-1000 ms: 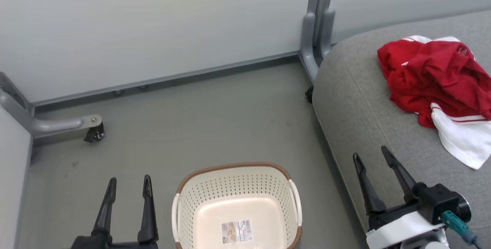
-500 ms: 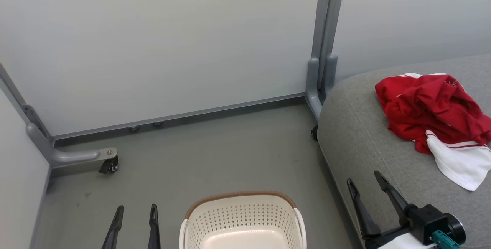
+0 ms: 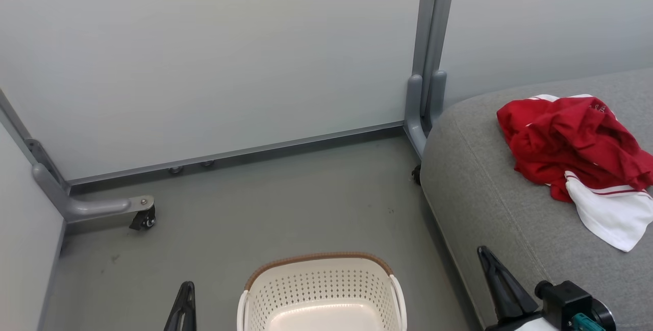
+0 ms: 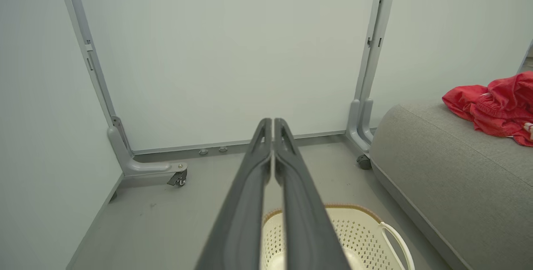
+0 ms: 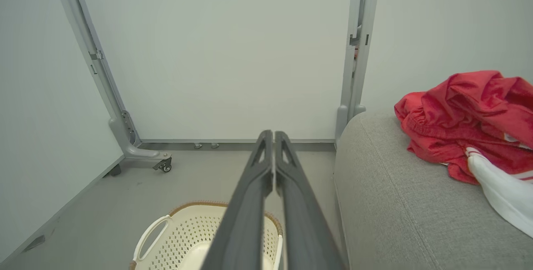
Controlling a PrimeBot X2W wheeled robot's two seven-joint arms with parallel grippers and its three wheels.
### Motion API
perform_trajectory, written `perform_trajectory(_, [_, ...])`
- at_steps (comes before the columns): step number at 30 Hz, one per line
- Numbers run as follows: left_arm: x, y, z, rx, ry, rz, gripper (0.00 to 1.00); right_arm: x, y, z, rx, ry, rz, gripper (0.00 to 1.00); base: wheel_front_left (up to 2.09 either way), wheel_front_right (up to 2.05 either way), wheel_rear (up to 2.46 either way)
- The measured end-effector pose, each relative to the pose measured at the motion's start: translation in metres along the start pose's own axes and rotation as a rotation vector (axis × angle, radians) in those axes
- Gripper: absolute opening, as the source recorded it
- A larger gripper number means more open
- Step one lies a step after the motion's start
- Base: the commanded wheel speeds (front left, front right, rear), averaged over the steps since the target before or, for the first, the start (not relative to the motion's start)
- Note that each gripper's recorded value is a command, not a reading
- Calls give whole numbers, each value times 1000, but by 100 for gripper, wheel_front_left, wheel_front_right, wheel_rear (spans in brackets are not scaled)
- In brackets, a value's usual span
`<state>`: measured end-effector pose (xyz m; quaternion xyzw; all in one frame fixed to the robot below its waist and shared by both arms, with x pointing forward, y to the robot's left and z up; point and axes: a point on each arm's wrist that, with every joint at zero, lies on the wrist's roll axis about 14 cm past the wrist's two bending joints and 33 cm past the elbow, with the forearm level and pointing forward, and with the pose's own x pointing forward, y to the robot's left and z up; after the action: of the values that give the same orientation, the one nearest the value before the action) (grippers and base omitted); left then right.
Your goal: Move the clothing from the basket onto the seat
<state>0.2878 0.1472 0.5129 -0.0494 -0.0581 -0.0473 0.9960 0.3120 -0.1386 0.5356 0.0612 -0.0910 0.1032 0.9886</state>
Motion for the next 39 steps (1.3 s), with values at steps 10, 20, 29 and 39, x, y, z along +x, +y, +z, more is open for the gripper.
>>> perform_trajectory(10, [5, 11, -10, -195, 50, 53, 0, 2, -14, -8, 189, 31, -69, 0, 0, 0, 0])
perform_trajectory(20, [16, 20, -14, -368, 67, 88, 0, 9, -27, -10, 355, 35, -122, 0, 0, 0, 0])
perform_trajectory(29, [26, 27, -16, -513, 80, 114, 0, 15, -36, -12, 494, 39, -162, 0, 0, 0, 0])
perform_trajectory(39, [35, 32, -17, -653, 83, 134, 0, 19, -45, -16, 632, 42, -199, 0, 0, 0, 0])
